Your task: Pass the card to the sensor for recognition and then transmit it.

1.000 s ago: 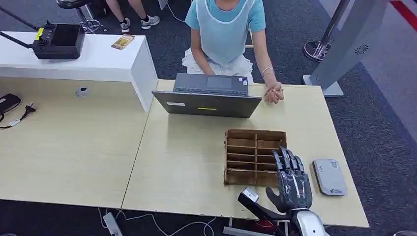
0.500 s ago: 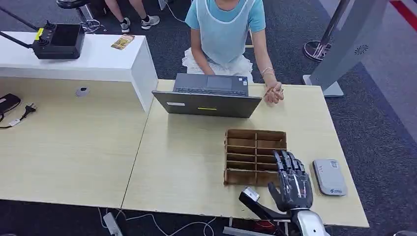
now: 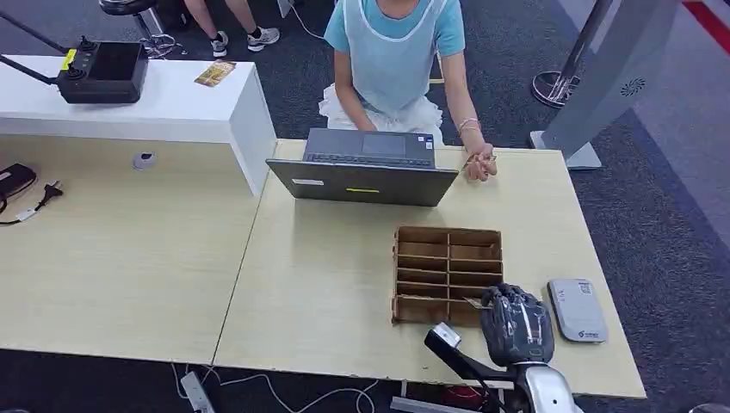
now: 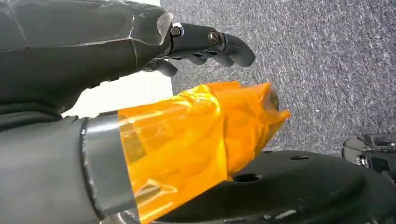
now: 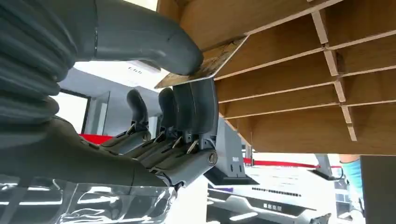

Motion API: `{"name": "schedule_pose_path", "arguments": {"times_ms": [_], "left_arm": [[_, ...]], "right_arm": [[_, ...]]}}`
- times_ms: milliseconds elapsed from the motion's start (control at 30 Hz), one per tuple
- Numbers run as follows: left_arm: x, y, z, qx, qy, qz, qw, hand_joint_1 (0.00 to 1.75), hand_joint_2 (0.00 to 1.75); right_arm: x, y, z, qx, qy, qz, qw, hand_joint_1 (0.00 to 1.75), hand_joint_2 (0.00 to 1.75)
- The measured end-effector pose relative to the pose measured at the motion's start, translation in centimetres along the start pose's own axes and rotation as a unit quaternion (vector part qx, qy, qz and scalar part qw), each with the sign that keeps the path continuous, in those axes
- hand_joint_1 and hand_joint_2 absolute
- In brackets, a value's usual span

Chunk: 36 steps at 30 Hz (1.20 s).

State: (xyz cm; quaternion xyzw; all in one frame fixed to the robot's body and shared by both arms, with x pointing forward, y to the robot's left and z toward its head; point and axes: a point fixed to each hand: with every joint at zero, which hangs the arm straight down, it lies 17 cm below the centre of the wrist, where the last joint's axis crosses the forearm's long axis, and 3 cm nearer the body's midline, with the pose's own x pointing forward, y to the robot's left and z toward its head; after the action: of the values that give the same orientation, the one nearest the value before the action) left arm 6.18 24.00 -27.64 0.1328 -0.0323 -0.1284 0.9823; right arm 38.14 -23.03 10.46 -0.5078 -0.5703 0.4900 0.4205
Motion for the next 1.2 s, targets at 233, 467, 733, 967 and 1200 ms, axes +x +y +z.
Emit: {"name": "schedule_pose_path", "arguments": {"times_ms": [233, 467, 733, 967, 1200], "left_arm": [[0.0, 0.0, 0.0, 0.0, 0.0, 0.0, 1.0, 0.0, 0.0], [0.0, 0.1, 0.0, 0.0, 0.0, -0.001, 1.0, 0.0, 0.0], [0.0, 0.1, 0.0, 0.0, 0.0, -0.001, 1.0, 0.0, 0.0], [0.0, 0.1, 0.0, 0.0, 0.0, -0.002, 1.0, 0.0, 0.0], [0.0, 0.1, 0.0, 0.001, -0.002, -0.002, 1.0, 0.0, 0.0]], "right_arm": [[-0.2, 0.1, 0.0, 0.0, 0.003, 0.0, 1.0, 1.27, 1.75], [-0.5, 0.1, -0.1, -0.001, 0.007, 0.002, 1.0, 1.41, 1.75], [-0.5, -0.1, -0.1, -0.008, 0.009, 0.0, 1.0, 1.43, 1.75], [-0.2, -0.9, -0.1, -0.028, 0.001, -0.016, 0.999, 1.68, 1.75], [1.2, -4.2, -0.1, -0.097, -0.022, -0.116, 0.988, 1.75, 1.75]]}}
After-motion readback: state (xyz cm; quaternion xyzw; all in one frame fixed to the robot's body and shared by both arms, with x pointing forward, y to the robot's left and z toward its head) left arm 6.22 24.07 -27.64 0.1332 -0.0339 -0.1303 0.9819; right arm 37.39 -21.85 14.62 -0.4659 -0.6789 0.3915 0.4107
